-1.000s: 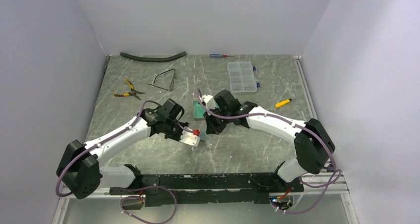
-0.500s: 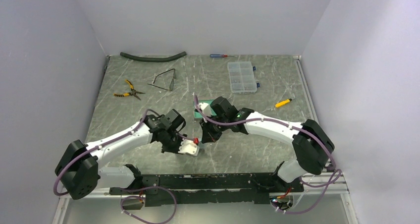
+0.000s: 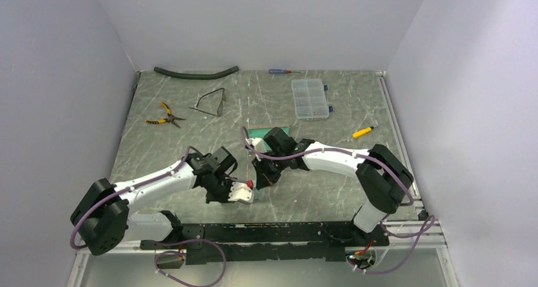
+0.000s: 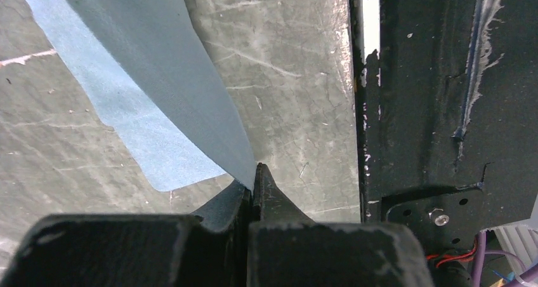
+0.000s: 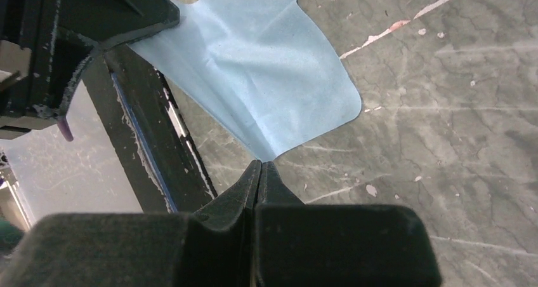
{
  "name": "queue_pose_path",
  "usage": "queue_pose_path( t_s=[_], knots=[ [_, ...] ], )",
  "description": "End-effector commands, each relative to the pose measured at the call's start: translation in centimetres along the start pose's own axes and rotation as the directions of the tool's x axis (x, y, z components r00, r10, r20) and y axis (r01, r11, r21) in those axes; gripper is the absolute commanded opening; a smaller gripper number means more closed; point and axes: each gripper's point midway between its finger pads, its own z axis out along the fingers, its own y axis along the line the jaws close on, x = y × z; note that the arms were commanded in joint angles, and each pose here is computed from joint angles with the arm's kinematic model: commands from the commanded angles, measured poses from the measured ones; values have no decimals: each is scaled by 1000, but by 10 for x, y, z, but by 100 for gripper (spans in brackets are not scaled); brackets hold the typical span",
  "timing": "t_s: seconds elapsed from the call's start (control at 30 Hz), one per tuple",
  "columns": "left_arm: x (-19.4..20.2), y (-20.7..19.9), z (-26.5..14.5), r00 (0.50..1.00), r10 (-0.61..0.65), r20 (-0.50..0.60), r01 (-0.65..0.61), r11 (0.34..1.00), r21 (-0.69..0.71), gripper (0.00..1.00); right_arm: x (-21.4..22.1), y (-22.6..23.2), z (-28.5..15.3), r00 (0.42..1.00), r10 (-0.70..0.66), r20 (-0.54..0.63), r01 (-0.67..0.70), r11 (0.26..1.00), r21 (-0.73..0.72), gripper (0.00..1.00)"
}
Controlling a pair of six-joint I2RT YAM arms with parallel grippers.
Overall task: Organize the sunglasses
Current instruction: Fold the glasses cleaning cloth at the center of the board.
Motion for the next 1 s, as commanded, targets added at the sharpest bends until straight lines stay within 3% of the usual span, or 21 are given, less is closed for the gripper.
queue_pose_path(
  t_s=[0.0, 0.3, 0.97],
  knots=[
    [13, -6, 4, 998, -45, -40, 45, 999, -7, 3, -21, -4, 1, 998, -53, 31, 52, 999, 11, 0],
    [21, 9, 6, 995, -77, -61, 72, 995, -73, 3, -23, -23, 11, 999, -46, 4, 45, 998, 46, 0],
    [21, 19, 11, 995, -90, -47, 86, 993, -78, 3, -28, -40, 15, 998, -54, -24, 55, 997, 56, 0]
  ],
)
